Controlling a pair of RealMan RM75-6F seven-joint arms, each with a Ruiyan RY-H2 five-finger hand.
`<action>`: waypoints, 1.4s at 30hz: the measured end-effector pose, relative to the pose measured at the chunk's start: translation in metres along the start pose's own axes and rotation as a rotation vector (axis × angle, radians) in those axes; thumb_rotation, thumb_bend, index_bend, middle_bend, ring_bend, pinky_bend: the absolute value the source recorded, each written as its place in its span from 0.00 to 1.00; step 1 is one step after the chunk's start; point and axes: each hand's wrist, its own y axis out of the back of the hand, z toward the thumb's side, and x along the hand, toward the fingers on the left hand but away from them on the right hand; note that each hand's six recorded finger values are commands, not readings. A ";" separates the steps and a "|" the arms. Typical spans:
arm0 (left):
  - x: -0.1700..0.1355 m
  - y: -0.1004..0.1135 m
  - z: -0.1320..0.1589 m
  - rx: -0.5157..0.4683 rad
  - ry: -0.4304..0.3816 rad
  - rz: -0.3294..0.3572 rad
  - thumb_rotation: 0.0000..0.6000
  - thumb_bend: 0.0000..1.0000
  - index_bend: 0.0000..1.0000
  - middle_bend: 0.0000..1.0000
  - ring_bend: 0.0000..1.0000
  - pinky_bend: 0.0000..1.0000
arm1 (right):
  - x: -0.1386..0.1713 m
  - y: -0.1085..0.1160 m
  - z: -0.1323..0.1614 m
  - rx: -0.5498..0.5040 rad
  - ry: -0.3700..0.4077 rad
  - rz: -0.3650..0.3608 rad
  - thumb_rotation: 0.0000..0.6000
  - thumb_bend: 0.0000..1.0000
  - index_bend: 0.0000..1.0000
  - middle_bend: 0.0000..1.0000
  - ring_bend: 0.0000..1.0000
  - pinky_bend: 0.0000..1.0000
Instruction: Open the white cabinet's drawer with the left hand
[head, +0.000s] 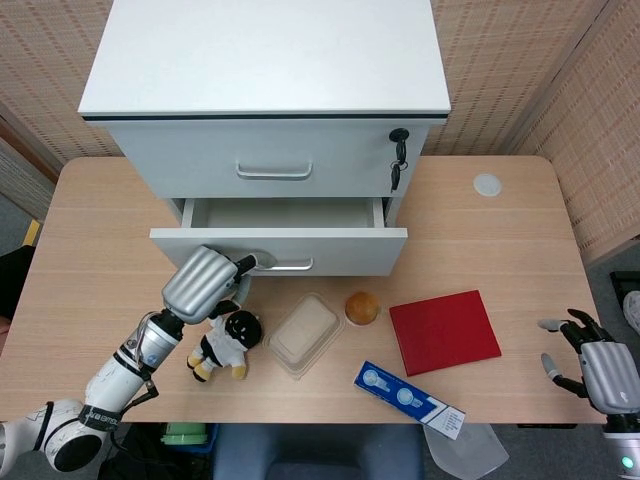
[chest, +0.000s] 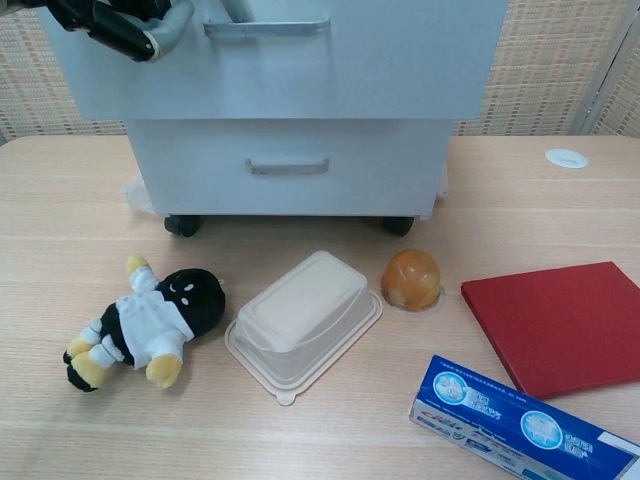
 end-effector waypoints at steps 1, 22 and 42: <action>-0.002 0.000 0.001 -0.001 -0.002 0.000 1.00 0.72 0.32 1.00 1.00 1.00 | 0.000 0.000 0.000 0.000 0.000 0.001 1.00 0.33 0.32 0.38 0.32 0.33; -0.032 0.002 0.015 -0.019 -0.037 -0.009 1.00 0.72 0.32 1.00 1.00 1.00 | 0.000 0.000 0.001 -0.002 0.002 0.003 1.00 0.33 0.32 0.38 0.32 0.33; -0.059 0.013 0.023 -0.055 -0.069 0.044 1.00 0.72 0.32 1.00 0.96 1.00 | 0.002 0.001 0.004 -0.010 0.015 -0.013 1.00 0.33 0.32 0.38 0.32 0.33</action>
